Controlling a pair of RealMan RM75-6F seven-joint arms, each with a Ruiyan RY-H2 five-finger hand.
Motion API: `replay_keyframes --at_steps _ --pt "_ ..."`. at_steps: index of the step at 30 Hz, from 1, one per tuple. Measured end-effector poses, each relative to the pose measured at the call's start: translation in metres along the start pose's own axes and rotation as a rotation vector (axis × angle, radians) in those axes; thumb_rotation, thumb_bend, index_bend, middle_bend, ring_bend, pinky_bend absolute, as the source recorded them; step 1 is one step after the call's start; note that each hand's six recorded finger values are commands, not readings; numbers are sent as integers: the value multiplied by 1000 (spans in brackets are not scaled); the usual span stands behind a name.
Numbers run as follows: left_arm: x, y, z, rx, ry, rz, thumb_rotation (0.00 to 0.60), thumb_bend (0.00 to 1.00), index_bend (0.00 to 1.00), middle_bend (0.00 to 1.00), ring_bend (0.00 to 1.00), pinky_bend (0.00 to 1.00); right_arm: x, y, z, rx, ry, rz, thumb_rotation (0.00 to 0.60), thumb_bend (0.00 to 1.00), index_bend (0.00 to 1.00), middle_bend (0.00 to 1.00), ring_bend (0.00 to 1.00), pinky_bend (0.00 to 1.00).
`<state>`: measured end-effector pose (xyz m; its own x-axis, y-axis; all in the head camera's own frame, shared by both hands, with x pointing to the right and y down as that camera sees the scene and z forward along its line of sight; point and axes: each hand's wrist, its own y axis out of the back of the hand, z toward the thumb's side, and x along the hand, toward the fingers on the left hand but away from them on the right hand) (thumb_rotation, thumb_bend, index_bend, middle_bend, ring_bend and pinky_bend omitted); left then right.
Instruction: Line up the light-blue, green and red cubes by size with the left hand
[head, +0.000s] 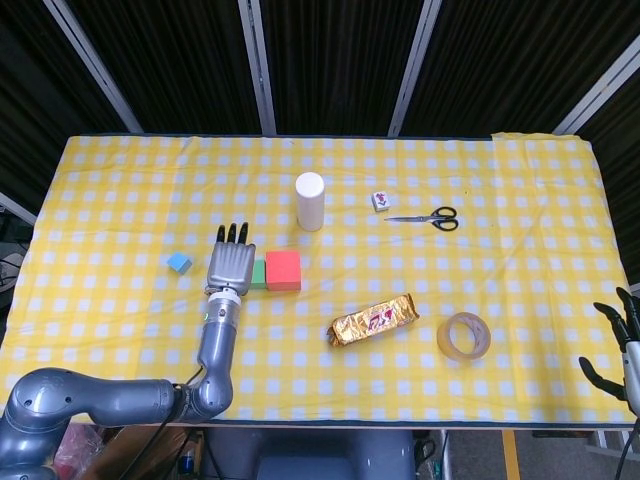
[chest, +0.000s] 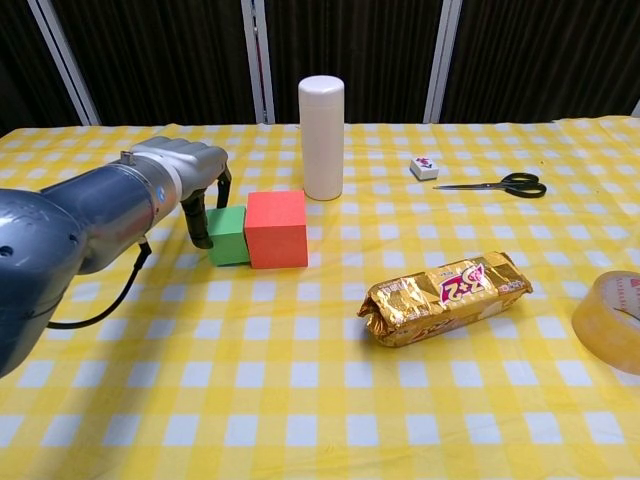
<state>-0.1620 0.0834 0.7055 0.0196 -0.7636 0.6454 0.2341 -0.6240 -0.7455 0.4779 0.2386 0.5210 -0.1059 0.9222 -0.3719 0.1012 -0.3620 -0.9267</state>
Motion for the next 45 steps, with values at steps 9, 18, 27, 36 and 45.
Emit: replay_keyframes --at_steps 9,18,27,36,45 --pt "1 -2 1 2 1 -1 600 401 505 0 0 0 0 0 -1 1 -3 2 600 317 193 0 17 0" --pt "1 0 4 -2 0 3 600 401 493 0 0 0 0 0 -1 -1 -4 0 600 317 193 0 18 0" --pt "1 -3 5 7 1 -1 600 401 467 0 0 0 0 0 -2 -3 -5 1 600 318 193 0 18 0" --pt "1 -3 4 22 5 -2 600 401 395 0 0 0 0 0 -2 -6 -6 6 600 317 193 0 17 0" --pt "0 -3 5 30 2 -4 600 390 311 0 0 0 0 1 -2 -5 -7 5 600 317 193 0 17 0"
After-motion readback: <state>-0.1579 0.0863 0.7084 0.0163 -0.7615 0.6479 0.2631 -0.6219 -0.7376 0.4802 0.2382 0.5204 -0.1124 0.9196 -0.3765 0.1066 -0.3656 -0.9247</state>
